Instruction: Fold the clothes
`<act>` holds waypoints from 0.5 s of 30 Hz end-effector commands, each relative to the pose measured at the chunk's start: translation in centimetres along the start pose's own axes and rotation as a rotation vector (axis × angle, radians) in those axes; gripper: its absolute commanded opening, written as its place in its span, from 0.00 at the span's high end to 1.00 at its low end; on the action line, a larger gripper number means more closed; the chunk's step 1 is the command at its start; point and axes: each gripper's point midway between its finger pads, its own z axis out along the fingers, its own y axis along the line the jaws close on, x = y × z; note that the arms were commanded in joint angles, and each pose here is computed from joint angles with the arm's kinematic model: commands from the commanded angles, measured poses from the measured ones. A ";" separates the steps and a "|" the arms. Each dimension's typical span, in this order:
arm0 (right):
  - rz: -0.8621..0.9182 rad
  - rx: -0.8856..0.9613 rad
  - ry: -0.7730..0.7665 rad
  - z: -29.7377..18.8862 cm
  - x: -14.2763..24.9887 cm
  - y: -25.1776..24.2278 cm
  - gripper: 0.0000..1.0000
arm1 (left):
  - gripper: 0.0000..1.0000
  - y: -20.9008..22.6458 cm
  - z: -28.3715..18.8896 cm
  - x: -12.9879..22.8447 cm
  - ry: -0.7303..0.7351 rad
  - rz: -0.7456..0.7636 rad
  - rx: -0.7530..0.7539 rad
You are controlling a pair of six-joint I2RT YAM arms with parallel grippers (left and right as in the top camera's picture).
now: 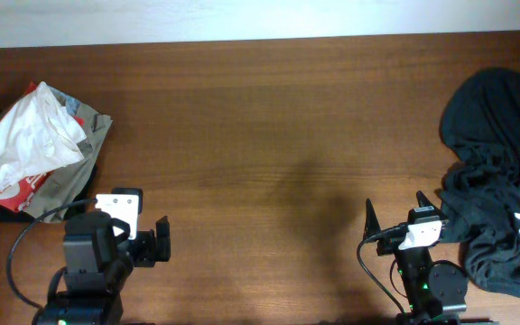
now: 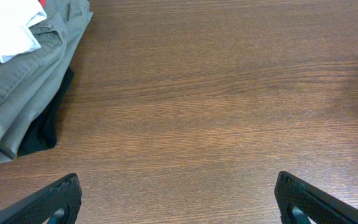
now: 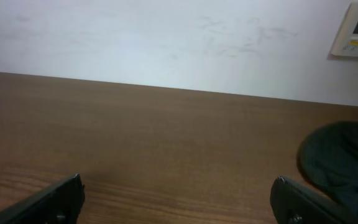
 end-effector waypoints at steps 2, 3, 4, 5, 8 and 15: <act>-0.003 0.001 0.001 0.0 0.2 0.1 0.01 | 0.01 0.1 0.0 -0.1 -0.005 -0.004 -0.002; -0.003 0.001 0.001 0.0 0.2 0.1 0.01 | 0.01 0.0 -0.1 0.0 -0.010 -0.004 -0.002; -0.003 0.001 0.001 0.0 0.2 0.1 0.01 | 0.01 0.0 -0.3 0.3 -0.013 -0.004 -0.002; -0.003 0.001 0.001 0.0 0.2 0.1 0.01 | 0.01 0.0 -0.5 0.6 -0.020 -0.004 -0.001; -0.003 0.001 0.001 0.0 0.2 0.1 0.01 | 0.01 -1.0 0.9 2.0 -0.196 0.005 0.041; -0.003 0.001 0.001 0.0 0.2 0.1 0.01 | 0.01 -0.7 2.0 -1.7 -0.780 0.023 0.004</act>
